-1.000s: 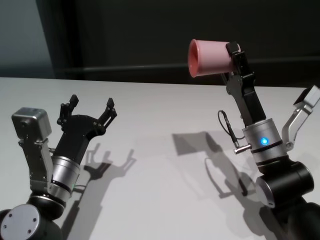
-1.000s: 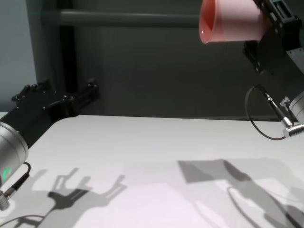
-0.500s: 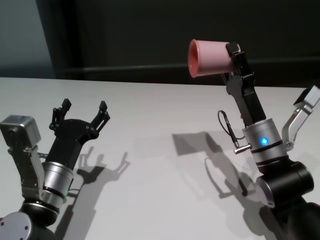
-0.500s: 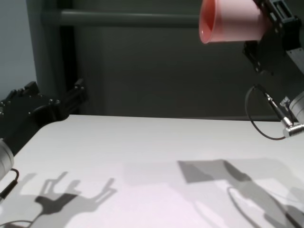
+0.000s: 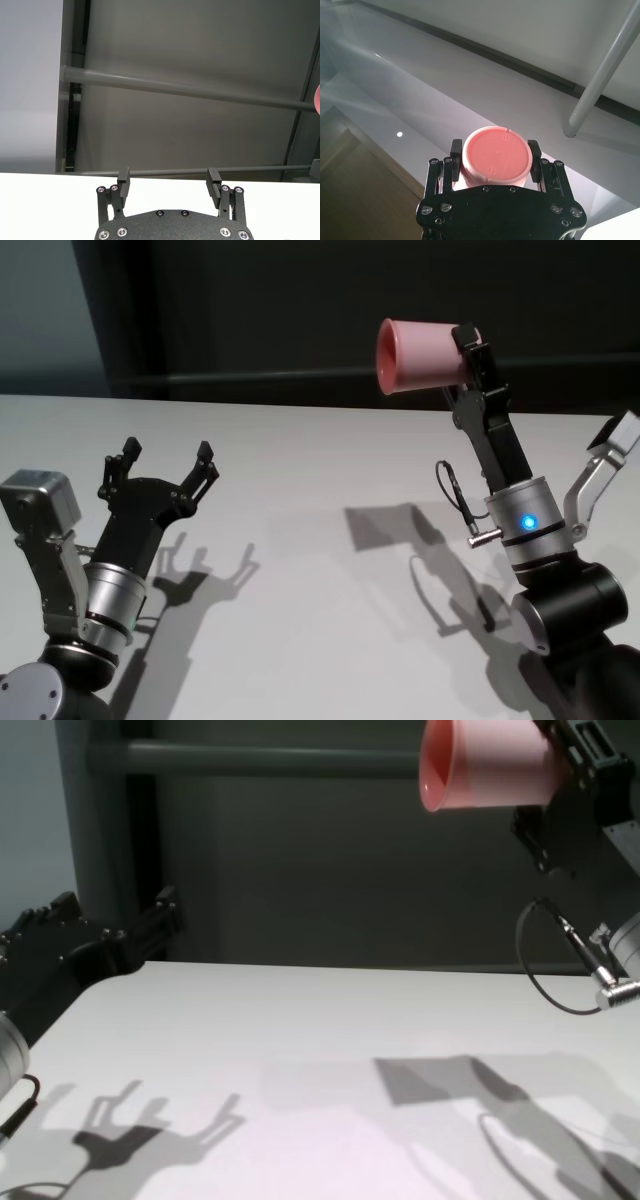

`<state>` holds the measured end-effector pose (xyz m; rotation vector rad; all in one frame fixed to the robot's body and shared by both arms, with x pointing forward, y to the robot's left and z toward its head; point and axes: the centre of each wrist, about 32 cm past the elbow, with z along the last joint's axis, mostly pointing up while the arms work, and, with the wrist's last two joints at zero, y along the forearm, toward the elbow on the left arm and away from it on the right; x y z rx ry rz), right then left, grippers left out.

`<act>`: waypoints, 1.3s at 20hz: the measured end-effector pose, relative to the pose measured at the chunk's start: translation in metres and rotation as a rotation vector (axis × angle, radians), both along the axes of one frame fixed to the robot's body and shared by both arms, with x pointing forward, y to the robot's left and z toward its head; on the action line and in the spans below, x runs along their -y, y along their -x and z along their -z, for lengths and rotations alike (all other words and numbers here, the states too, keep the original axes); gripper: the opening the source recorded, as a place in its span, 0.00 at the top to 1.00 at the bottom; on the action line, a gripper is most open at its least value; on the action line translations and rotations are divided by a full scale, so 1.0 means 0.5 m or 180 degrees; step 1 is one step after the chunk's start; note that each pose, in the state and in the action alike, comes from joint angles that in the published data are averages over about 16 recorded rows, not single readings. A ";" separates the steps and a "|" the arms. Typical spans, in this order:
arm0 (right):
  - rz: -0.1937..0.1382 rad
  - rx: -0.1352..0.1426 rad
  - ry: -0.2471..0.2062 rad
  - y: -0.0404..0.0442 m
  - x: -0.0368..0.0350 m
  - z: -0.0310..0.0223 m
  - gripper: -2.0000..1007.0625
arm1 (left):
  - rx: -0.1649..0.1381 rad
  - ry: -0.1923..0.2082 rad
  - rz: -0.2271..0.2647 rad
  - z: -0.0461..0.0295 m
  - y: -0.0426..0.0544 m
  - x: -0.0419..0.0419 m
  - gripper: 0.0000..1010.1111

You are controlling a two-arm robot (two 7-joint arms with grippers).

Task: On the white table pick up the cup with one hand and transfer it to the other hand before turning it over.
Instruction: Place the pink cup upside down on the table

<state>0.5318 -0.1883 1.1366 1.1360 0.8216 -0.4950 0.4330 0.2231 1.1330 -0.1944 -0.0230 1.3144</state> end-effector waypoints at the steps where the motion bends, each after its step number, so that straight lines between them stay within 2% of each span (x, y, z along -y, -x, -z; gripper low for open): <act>1: 0.0010 0.0004 0.0014 0.001 0.002 -0.001 0.25 | 0.0000 -0.0001 0.0000 0.000 0.000 0.000 0.01; 4: 0.0049 0.0021 0.0096 0.007 0.013 -0.003 0.25 | -0.0002 -0.0002 0.0000 0.000 -0.001 0.001 0.01; 7: 0.0101 0.0046 0.0237 0.015 0.028 -0.007 0.25 | -0.0003 -0.0004 0.0000 -0.001 -0.001 0.001 0.01; 12: 0.0203 0.0096 0.0581 0.030 0.059 -0.018 0.25 | -0.0006 -0.0007 0.0000 -0.001 -0.001 0.002 0.01; 19: 0.0301 0.0175 0.1253 0.046 0.093 -0.035 0.25 | -0.0008 -0.0011 -0.0001 -0.001 -0.002 0.002 0.01; 23: 0.0312 0.0226 0.1665 0.049 0.100 -0.044 0.25 | -0.0008 -0.0012 -0.0001 -0.001 -0.002 0.002 0.01; 26: 0.0308 0.0281 0.1990 0.049 0.100 -0.050 0.25 | -0.0009 -0.0013 -0.0001 -0.001 -0.002 0.002 0.01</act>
